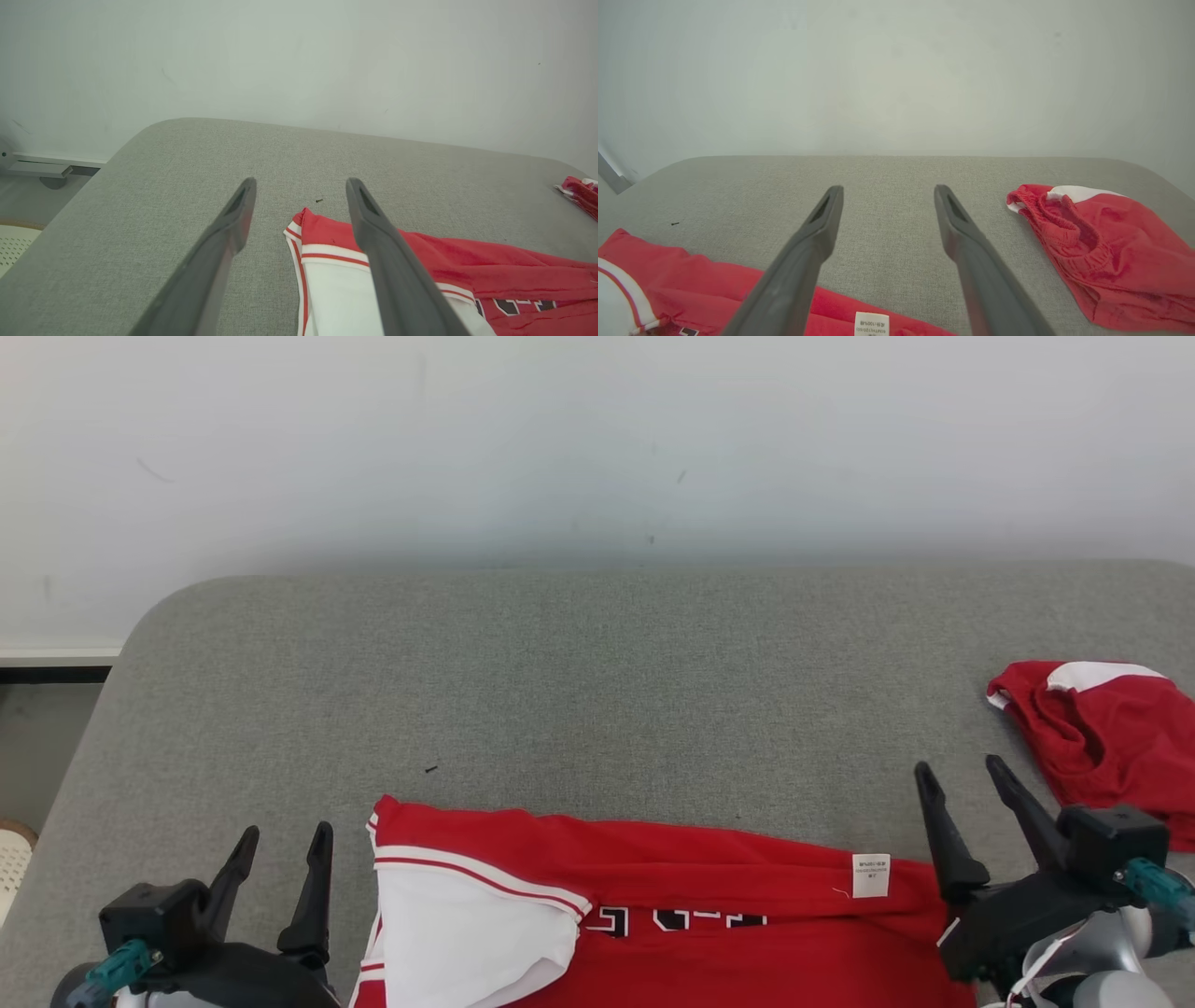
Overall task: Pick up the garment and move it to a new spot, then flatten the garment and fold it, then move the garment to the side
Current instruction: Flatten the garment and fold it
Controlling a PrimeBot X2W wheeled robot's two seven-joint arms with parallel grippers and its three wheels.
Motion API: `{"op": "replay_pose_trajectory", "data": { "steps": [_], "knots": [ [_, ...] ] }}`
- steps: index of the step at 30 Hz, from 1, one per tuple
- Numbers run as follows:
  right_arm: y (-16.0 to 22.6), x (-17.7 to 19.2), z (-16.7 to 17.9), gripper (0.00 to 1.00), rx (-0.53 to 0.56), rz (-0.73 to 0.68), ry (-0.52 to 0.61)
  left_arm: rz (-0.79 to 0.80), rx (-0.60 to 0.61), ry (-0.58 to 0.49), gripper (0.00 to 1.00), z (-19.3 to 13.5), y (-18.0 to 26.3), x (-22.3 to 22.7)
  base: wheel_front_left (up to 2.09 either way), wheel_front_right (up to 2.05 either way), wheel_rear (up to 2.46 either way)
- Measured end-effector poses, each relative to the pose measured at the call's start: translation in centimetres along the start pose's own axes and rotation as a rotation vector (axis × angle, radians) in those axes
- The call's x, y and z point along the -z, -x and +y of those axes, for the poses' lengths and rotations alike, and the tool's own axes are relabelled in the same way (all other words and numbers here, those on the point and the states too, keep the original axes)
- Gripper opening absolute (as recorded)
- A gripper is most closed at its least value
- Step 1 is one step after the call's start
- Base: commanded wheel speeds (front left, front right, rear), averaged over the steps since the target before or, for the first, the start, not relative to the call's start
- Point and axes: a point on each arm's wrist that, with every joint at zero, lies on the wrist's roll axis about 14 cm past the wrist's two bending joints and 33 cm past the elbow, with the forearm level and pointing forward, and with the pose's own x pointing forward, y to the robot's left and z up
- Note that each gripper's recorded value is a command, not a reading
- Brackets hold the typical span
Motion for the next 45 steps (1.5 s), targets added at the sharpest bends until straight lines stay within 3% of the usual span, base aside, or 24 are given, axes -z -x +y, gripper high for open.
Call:
{"op": "replay_pose_trajectory", "data": {
  "steps": [11, 17, 22, 33, 39, 45],
  "knots": [
    [0.1, 2.1, -2.5, 1.00, 0.076, 0.105, 0.030, 0.026, 0.003, 0.006, 1.00, -0.1, -0.1, 0.7, 0.00, 0.00, 0.00],
    [1.2, 7.0, -5.1, 1.00, 0.154, 0.334, 0.029, 0.039, 0.003, 0.014, 1.00, -0.1, -0.5, 1.1, 0.00, 0.00, 0.00],
    [1.6, 8.8, -5.8, 1.00, 0.178, 0.474, -0.012, 0.058, 0.006, 0.022, 1.00, -0.2, -0.8, 1.8, 0.00, 0.00, 0.00],
    [2.3, 9.4, -3.3, 1.00, 0.097, 0.621, -0.039, 0.085, 0.001, 0.036, 1.00, 0.0, -1.4, 2.8, 0.00, 0.00, 0.00],
    [1.5, 6.7, -6.3, 1.00, 0.191, 0.516, -0.006, 0.091, 0.007, 0.037, 1.00, -0.1, -1.7, 3.0, 0.00, 0.00, 0.00],
    [2.7, 8.9, -6.9, 1.00, 0.213, 0.629, 0.008, 0.093, 0.011, 0.037, 1.00, -0.2, -1.7, 3.0, 0.00, 0.00, 0.00]
  ]
}}
